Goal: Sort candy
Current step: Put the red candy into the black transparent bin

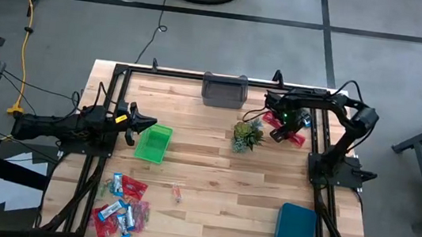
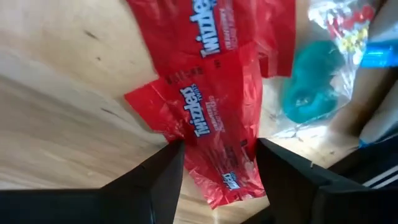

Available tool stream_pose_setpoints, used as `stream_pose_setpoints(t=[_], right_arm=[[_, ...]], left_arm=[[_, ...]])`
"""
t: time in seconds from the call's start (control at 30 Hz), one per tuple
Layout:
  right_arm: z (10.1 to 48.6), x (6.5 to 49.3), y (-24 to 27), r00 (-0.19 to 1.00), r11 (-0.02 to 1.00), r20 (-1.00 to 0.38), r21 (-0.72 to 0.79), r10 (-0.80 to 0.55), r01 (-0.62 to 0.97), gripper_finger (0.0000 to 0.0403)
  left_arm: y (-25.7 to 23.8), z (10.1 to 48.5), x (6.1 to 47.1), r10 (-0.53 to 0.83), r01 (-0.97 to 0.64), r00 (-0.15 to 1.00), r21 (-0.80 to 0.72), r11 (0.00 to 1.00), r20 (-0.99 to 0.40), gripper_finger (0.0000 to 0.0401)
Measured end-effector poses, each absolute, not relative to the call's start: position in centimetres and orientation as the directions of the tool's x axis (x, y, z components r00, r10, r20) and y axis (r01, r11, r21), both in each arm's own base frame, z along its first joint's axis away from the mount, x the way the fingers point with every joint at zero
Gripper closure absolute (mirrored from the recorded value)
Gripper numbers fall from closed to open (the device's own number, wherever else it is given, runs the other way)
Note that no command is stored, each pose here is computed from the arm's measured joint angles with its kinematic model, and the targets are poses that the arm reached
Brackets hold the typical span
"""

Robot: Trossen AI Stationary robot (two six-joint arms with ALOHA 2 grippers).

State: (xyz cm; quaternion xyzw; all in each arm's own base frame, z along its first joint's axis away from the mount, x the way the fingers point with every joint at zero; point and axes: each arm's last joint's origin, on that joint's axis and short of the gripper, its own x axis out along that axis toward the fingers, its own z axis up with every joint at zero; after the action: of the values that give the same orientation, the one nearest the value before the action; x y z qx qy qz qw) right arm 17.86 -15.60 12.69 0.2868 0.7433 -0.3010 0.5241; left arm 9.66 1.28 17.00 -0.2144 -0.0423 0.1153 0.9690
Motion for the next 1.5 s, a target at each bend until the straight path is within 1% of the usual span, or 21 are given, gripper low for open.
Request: stream_pose_setpoints(t=[0.07, 0.13, 0.2, 0.23, 0.27, 0.37, 0.43, 0.5, 0.57, 0.67, 0.7, 0.77, 0.87, 0.97, 1.07, 1.13, 1.2, 1.27, 1.33, 1.4, 1.5], right_arm=[[12.9, 17.8, -15.5, -0.290, 0.676, -0.953, -0.153, 0.093, 0.721, 0.0238], [13.5, 17.5, -15.4, -0.297, 0.690, -0.952, -0.164, 0.077, 0.705, 0.0287], [14.7, 17.1, -15.1, -0.281, 0.694, -0.958, -0.166, 0.056, 0.701, 0.0354], [15.4, 16.8, -14.9, -0.276, 0.697, -0.960, -0.163, 0.052, 0.698, 0.0377], [16.2, 16.5, -14.6, -0.267, 0.701, -0.963, -0.159, 0.046, 0.695, 0.0387], [19.4, 15.7, -13.7, -0.226, 0.689, -0.974, -0.157, 0.010, 0.707, 0.0380], [21.8, 15.1, -13.1, -0.171, 0.677, -0.985, -0.149, -0.035, 0.721, 0.0392], [24.2, 14.6, -12.5, -0.066, 0.655, -0.993, -0.113, -0.097, 0.748, 0.0398], [26.4, 14.2, -12.1, 0.069, 0.625, -0.983, -0.053, -0.169, 0.779, 0.0395], [28.4, 14.0, -11.5, 0.293, 0.591, -0.929, 0.110, -0.224, 0.799, 0.0400], [28.6, 14.1, -11.5, 0.365, 0.587, -0.904, 0.175, -0.224, 0.791, 0.0400], [28.1, 14.8, -11.3, 0.470, 0.584, -0.864, 0.291, -0.181, 0.758, 0.0400], [26.5, 16.9, -11.2, 0.603, 0.622, -0.784, 0.400, -0.148, 0.673, 0.0401], [25.0, 20.1, -11.5, 0.746, 0.648, -0.637, 0.488, -0.193, 0.585, 0.0402], [24.7, 23.4, -12.6, 0.867, 0.688, -0.422, 0.547, -0.263, 0.476, 0.0402], [24.9, 25.3, -13.8, 0.885, 0.692, -0.339, 0.554, -0.319, 0.462, 0.0402], [25.1, 27.1, -15.3, 0.871, 0.695, -0.329, 0.526, -0.366, 0.491, 0.0403], [25.6, 28.8, -16.8, 0.854, 0.720, -0.339, 0.463, -0.394, 0.516, 0.0403], [25.8, 30.4, -18.1, 0.818, 0.730, -0.384, 0.386, -0.429, 0.564, 0.0403], [25.4, 31.8, -19.3, 0.763, 0.722, -0.462, 0.312, -0.452, 0.618, 0.0403], [24.8, 33.4, -20.3, 0.700, 0.723, -0.559, 0.237, -0.445, 0.649, 0.0403]], left_arm=[[1.3, 17.0, 9.7, 0.241, -0.205, 0.970, -0.425, 0.882, 0.033, 0.0401], [1.3, 17.0, 9.7, 0.241, -0.205, 0.970, -0.425, 0.882, 0.033, 0.0401], [1.3, 17.0, 9.7, 0.241, -0.205, 0.970, -0.425, 0.882, 0.033, 0.0401], [1.3, 17.0, 9.7, 0.241, -0.205, 0.970, -0.425, 0.882, 0.033, 0.0401], [1.3, 17.0, 9.7, 0.241, -0.205, 0.970, -0.425, 0.882, 0.033, 0.0401], [1.3, 17.0, 9.7, 0.241, -0.205, 0.970, -0.425, 0.882, 0.033, 0.0401], [1.3, 17.0, 9.7, 0.241, -0.205, 0.970, -0.425, 0.882, 0.033, 0.0401], [1.3, 17.0, 9.7, 0.242, -0.205, 0.970, -0.425, 0.882, 0.033, 0.0401], [1.3, 17.0, 9.7, 0.241, -0.205, 0.970, -0.425, 0.882, 0.033, 0.0401], [1.3, 17.0, 9.7, 0.242, -0.205, 0.970, -0.425, 0.881, 0.033, 0.0401], [1.3, 17.0, 9.7, 0.241, -0.205, 0.970, -0.425, 0.882, 0.033, 0.0401], [1.3, 17.0, 9.7, 0.241, -0.205, 0.970, -0.425, 0.882, 0.033, 0.0401], [1.3, 17.0, 9.7, 0.241, -0.205, 0.970, -0.425, 0.882, 0.033, 0.0401], [1.3, 17.0, 9.7, 0.241, -0.205, 0.970, -0.425, 0.882, 0.033, 0.0401], [1.3, 17.0, 9.7, 0.241, -0.205, 0.970, -0.425, 0.882, 0.033, 0.0401], [1.3, 17.0, 9.7, 0.241, -0.205, 0.970, -0.425, 0.882, 0.033, 0.0401], [1.3, 17.0, 9.7, 0.241, -0.205, 0.970, -0.425, 0.882, 0.033, 0.0401], [1.3, 17.0, 9.7, 0.241, -0.205, 0.970, -0.425, 0.882, 0.033, 0.0401], [1.3, 17.0, 9.7, 0.241, -0.205, 0.970, -0.425, 0.882, 0.033, 0.0401], [1.3, 17.0, 9.7, 0.241, -0.205, 0.970, -0.425, 0.882, 0.033, 0.0401], [1.3, 17.0, 9.7, 0.241, -0.205, 0.970, -0.425, 0.882, 0.033, 0.0401]])
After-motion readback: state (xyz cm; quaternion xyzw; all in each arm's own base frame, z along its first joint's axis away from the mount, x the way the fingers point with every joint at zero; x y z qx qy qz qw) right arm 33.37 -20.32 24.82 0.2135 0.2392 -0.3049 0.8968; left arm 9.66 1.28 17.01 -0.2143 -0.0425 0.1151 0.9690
